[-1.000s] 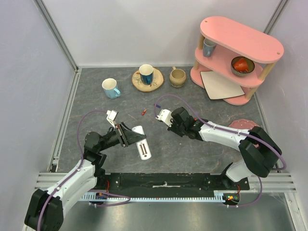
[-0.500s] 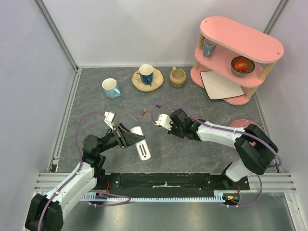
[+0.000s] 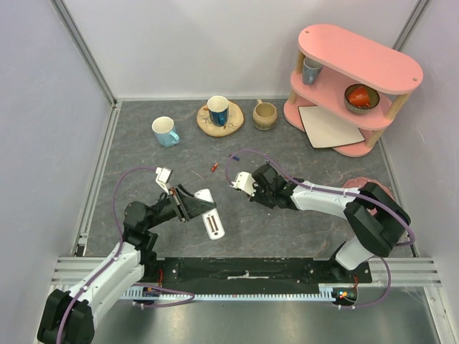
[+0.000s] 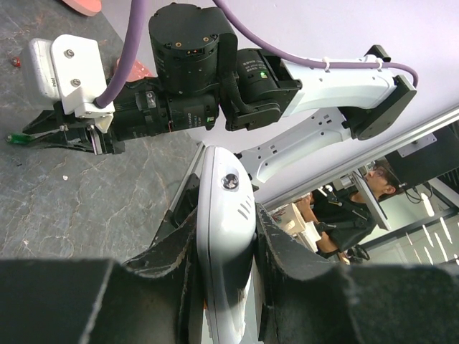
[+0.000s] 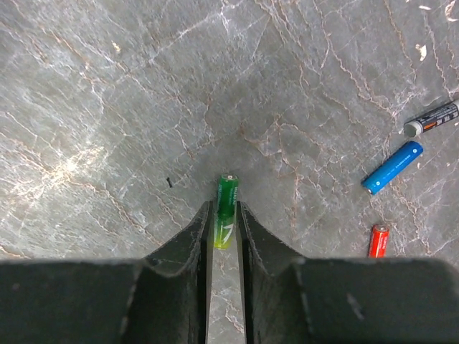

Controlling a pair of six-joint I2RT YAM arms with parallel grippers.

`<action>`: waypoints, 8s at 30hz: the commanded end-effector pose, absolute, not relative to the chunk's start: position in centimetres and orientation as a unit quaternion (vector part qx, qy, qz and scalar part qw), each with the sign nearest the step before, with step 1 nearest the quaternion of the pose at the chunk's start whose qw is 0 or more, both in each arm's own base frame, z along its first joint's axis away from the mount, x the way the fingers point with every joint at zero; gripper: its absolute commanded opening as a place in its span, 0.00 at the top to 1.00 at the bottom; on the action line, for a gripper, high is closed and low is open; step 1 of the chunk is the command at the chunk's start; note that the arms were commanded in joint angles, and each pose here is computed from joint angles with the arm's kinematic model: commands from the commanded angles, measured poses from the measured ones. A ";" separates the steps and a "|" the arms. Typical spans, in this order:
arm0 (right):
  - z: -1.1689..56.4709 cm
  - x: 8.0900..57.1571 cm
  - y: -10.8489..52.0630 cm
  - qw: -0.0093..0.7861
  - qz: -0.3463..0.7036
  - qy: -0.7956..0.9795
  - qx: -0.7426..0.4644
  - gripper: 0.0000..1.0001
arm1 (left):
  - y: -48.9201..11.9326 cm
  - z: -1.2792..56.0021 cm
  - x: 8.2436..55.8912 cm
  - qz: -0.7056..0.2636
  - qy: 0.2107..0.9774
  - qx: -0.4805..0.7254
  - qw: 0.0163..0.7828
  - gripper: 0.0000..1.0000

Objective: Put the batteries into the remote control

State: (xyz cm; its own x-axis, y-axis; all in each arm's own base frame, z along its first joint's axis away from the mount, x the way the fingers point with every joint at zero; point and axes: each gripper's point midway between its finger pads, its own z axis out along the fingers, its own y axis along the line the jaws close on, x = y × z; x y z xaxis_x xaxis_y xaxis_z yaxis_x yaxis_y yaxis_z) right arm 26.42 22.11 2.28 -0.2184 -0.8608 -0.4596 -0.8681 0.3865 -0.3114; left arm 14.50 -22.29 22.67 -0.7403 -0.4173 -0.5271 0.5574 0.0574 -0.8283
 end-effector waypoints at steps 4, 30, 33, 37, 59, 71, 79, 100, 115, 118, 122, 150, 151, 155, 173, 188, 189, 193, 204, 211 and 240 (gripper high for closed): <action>3.1 26.9 22.5 0.309 0.007 0.797 -0.519 0.70 | -22.1 23.2 14.4 -0.688 0.623 0.058 0.367 0.98; 7.0 26.7 22.1 0.398 -0.048 0.898 0.181 0.22 | -22.2 22.7 14.7 -0.682 0.642 0.039 0.348 0.98; 6.2 26.2 21.2 0.393 -0.058 0.897 0.195 0.22 | -22.2 22.6 14.8 -0.680 0.643 0.037 0.350 0.98; 5.6 25.7 20.4 0.389 -0.067 0.897 0.198 0.22 | -22.1 22.3 15.0 -0.677 0.646 0.032 0.351 0.98; 2.7 26.7 21.9 0.350 -0.043 0.922 0.157 0.23 | -22.0 21.7 15.1 -0.675 0.649 0.023 0.350 0.98; 1.8 26.8 21.9 0.340 -0.041 0.923 0.174 0.26 | -22.0 21.7 15.0 -0.675 0.649 0.024 0.349 0.98; 1.5 26.6 21.7 0.336 -0.038 0.925 0.175 0.34 | -22.0 21.6 15.0 -0.675 0.650 0.024 0.349 0.98; 3.6 26.6 22.2 0.350 -0.008 0.932 0.088 0.62 | -22.0 21.7 14.9 -0.677 0.648 0.024 0.349 0.98; 10.6 27.4 25.0 0.393 0.010 0.846 -0.362 0.71 | -21.9 22.1 14.9 -0.678 0.643 0.025 0.355 0.98; 9.8 26.8 25.5 0.381 0.022 0.823 -0.421 0.69 | -21.9 22.2 14.9 -0.678 0.643 0.026 0.356 0.98; 7.4 25.8 24.8 0.349 0.012 0.814 -0.465 0.72 | -21.9 22.2 14.9 -0.678 0.643 0.025 0.356 0.98; 2.0 26.3 23.3 0.249 0.053 0.855 -0.452 0.32 | -21.9 21.9 14.9 -0.676 0.644 0.024 0.356 0.98; 1.9 26.2 23.3 0.247 0.051 0.856 -0.452 0.32 | -21.9 21.8 14.8 -0.677 0.644 0.025 0.355 0.98; 3.1 27.1 23.3 0.262 0.042 0.860 -0.436 0.29 | -21.9 21.9 14.8 -0.677 0.644 0.024 0.355 0.98; 7.8 27.8 22.4 0.351 0.084 0.914 0.187 0.39 | -21.7 21.1 15.5 -0.666 0.652 0.006 0.363 0.98; 3.5 26.1 21.9 0.310 0.032 0.921 0.235 0.47 | -21.4 20.3 15.8 -0.661 0.656 -0.013 0.363 0.98; 3.4 26.2 21.9 0.310 0.031 0.921 0.236 0.48 | -21.4 20.3 15.9 -0.661 0.656 -0.015 0.363 0.98; 2.7 26.3 22.1 0.305 0.022 0.923 0.232 0.49 | -21.4 20.1 15.9 -0.660 0.657 -0.016 0.363 0.98; 1.2 26.1 21.5 0.297 0.001 0.925 0.237 0.55 | -21.4 20.1 15.9 -0.661 0.658 -0.019 0.361 0.98; 0.4 25.4 21.3 0.282 -0.007 0.934 0.218 0.68 | -21.3 20.0 16.0 -0.660 0.658 -0.022 0.363 0.98; 22.5 16.4 28.2 0.287 0.217 0.874 -0.326 1.00 | -22.2 22.2 20.2 -0.685 0.629 -0.101 0.352 0.98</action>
State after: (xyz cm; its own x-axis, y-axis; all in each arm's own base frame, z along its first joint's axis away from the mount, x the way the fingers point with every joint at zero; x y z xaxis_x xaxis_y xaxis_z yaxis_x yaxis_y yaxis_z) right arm 19.71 26.86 22.76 -0.6236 -0.3119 -0.7168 -0.5723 0.8068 0.1469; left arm 19.38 -21.89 18.48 -0.7624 -0.5693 -0.3076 0.2891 0.1257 -0.9490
